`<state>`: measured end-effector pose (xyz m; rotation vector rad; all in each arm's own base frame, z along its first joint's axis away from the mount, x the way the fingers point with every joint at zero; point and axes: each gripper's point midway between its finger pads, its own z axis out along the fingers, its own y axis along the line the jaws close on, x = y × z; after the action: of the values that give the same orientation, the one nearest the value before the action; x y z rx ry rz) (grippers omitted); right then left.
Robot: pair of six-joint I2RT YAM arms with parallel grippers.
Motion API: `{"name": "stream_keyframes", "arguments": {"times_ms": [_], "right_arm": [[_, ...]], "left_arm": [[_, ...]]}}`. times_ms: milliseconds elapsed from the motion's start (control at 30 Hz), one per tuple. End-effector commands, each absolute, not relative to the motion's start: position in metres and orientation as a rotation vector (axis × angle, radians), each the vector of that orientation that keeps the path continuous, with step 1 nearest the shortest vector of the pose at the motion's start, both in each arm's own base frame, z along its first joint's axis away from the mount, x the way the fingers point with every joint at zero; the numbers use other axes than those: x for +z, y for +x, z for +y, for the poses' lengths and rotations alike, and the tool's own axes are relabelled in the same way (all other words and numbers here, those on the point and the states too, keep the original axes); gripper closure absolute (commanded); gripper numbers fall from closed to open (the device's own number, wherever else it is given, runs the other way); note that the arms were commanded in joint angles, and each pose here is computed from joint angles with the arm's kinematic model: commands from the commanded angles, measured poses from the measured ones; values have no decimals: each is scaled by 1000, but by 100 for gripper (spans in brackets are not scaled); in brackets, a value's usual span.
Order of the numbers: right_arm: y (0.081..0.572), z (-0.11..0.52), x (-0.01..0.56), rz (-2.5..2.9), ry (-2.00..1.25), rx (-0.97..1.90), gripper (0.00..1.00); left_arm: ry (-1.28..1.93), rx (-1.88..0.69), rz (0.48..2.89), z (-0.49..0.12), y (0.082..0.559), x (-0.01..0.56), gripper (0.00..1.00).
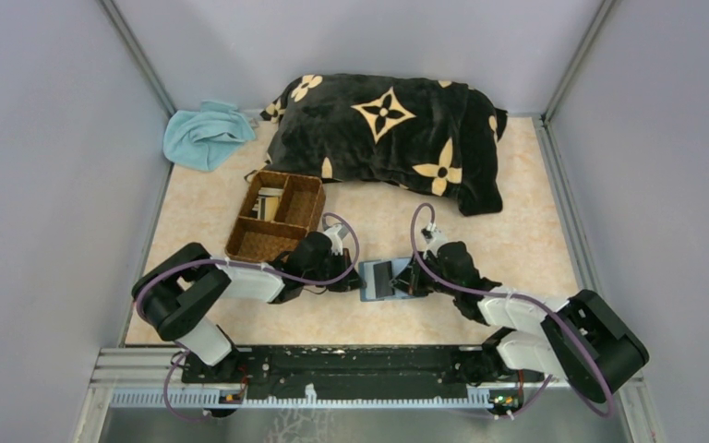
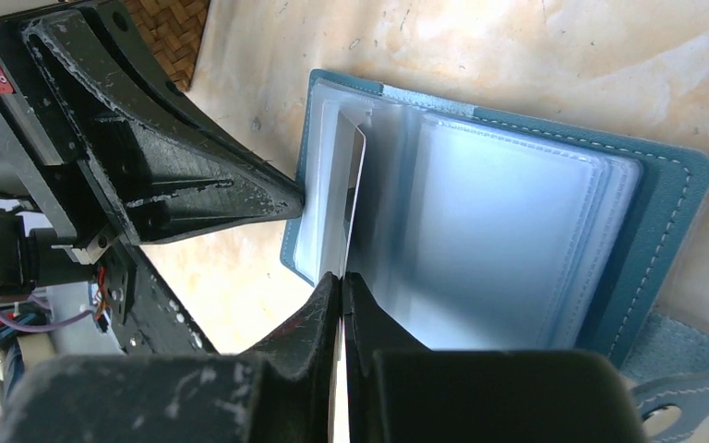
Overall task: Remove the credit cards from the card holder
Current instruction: Remove the credit card from the card holder.
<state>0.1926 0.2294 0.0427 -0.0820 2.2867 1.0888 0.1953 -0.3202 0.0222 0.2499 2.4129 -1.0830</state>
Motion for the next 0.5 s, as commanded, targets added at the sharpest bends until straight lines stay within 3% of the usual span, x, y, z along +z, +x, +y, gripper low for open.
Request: {"name": "stream_keyframes", "arguments": {"times_ms": [0, 467], "right_arm": [[200, 224, 51, 2239, -93, 1055, 97], [201, 213, 52, 2247, -79, 1009, 100]], "left_arm": [[264, -1026, 2505, -308, 181, -1, 100], [261, -1026, 2510, -308, 181, -3, 100]]}}
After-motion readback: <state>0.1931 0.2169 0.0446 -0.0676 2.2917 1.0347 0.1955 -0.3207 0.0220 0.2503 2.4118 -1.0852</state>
